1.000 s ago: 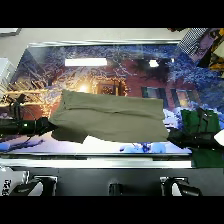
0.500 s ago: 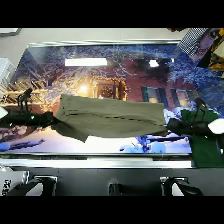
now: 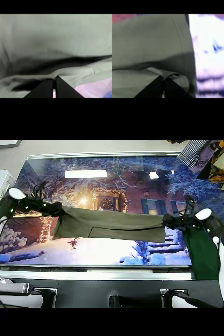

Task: Fold the clothes and pants, and hang the long-sleeved shirts on hangers.

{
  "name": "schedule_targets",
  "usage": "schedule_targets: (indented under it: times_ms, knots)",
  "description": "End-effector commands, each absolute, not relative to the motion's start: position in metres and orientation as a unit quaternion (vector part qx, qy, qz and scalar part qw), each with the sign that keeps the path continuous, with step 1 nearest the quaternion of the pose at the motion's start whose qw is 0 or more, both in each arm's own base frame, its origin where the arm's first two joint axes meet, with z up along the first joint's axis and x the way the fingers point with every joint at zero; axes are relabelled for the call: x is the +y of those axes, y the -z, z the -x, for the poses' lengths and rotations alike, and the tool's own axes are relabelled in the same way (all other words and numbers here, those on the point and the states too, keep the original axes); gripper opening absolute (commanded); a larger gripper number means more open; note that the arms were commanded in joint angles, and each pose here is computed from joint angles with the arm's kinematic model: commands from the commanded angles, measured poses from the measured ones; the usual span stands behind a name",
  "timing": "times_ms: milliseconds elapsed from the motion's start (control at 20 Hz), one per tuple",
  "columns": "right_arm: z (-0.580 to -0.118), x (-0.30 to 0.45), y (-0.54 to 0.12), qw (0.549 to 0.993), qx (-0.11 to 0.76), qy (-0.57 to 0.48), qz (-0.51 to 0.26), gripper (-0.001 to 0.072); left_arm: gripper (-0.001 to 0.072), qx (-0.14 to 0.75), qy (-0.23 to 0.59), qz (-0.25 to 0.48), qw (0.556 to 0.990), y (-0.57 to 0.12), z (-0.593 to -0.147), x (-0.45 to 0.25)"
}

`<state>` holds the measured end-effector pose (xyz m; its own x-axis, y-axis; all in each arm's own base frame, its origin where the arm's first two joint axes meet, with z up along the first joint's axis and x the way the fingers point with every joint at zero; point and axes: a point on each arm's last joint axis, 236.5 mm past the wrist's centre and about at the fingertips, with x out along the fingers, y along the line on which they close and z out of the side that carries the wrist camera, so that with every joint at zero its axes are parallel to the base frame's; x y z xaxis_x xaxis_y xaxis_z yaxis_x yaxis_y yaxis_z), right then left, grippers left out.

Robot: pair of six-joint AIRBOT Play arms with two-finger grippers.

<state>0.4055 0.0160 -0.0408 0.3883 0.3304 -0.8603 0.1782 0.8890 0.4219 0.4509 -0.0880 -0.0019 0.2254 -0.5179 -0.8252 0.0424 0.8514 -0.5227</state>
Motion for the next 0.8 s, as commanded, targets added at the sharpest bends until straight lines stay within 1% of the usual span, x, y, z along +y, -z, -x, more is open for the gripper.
schedule_targets:
  times_ms: [0,200,400,450,500,550,600,650,750]
  knots:
    - [-0.436,0.016,0.050,0.809,0.547,-0.027,-0.213,0.0028,0.0017,0.598,0.199,0.192,0.752,0.014,-0.487,-0.095]
    - [-0.444,0.003,0.053,0.811,0.546,0.007,-0.212,0.0028,0.0017,0.594,0.187,0.206,0.755,0.024,-0.515,-0.094]
    - [-0.440,0.005,0.066,0.796,0.562,0.012,-0.223,0.0035,0.0019,0.609,0.184,0.213,0.742,0.047,-0.519,-0.097]
    - [-0.438,0.007,0.069,0.791,0.567,0.015,-0.231,0.0109,0.0034,0.611,0.184,0.213,0.740,0.051,-0.518,-0.098]
    - [-0.436,0.008,0.069,0.785,0.571,0.017,-0.239,0.0198,0.0120,0.610,0.184,0.213,0.741,0.050,-0.519,-0.098]
    - [-0.431,0.011,0.065,0.779,0.579,0.013,-0.239,0.0308,0.0240,0.607,0.185,0.212,0.743,0.046,-0.520,-0.098]
    - [-0.427,0.014,0.057,0.774,0.587,0.006,-0.236,0.0401,0.0313,0.605,0.187,0.211,0.745,0.038,-0.521,-0.097]
    - [-0.421,0.016,0.044,0.772,0.596,-0.010,-0.222,0.0425,0.0337,0.600,0.191,0.208,0.748,0.027,-0.523,-0.095]
    - [-0.411,0.007,0.019,0.766,0.603,-0.019,-0.222,0.0427,0.0337,0.587,0.196,0.200,0.759,-0.003,-0.525,-0.091]
